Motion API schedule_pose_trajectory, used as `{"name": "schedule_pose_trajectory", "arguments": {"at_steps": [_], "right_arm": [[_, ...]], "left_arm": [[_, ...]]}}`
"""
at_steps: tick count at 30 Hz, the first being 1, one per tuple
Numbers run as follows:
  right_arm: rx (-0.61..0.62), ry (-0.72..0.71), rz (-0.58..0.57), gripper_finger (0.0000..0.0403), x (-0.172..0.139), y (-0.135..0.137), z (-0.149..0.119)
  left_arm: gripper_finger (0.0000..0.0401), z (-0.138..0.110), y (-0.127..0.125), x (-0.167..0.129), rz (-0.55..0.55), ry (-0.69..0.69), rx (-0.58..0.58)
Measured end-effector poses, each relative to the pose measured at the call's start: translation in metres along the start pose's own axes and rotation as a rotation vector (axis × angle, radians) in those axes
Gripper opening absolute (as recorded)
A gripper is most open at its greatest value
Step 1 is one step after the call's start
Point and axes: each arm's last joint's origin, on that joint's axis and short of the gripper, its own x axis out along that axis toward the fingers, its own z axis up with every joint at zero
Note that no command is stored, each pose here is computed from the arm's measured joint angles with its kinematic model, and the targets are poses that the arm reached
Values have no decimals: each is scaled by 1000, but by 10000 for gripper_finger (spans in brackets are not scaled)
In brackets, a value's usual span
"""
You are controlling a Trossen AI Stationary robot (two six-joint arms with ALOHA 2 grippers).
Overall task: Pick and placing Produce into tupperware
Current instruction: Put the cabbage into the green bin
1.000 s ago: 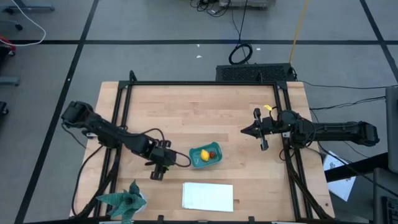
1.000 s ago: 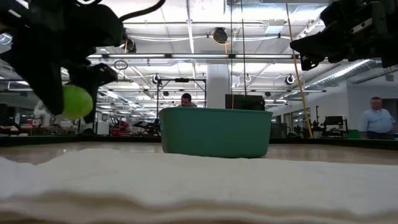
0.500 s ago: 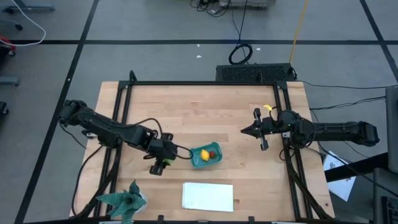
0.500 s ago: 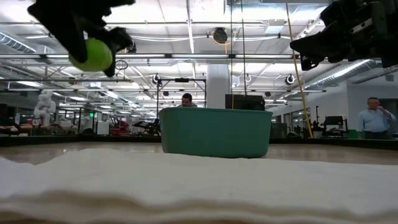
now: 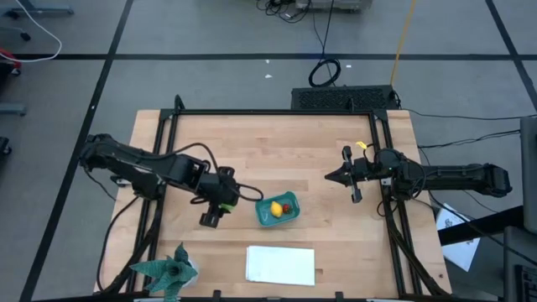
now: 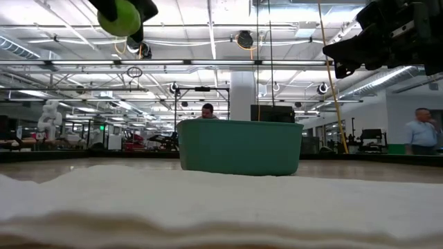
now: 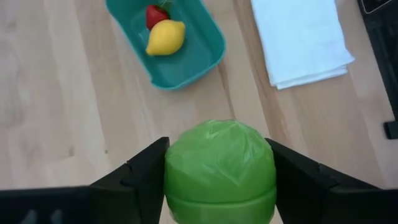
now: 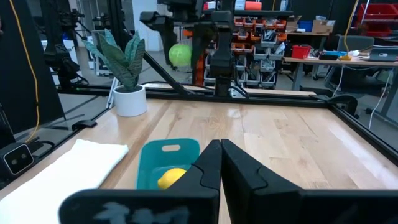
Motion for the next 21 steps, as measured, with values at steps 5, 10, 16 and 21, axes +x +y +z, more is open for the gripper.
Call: {"name": "schedule_pose_trajectory", "arguments": {"at_steps": [5,10,16,21], "right_arm": [[0,0,0,0,0,0,0],[0,0,0,0,0,0,0],[0,0,0,0,0,0,0],[0,0,0,0,0,0,0]], "left_arm": [[232,0,6,-6,10,21,3],[235,0,11,-10,21,35,-11],[236,-1,18,-20,51,61,-15],[236,2,24,-29,63,48,-13]]}}
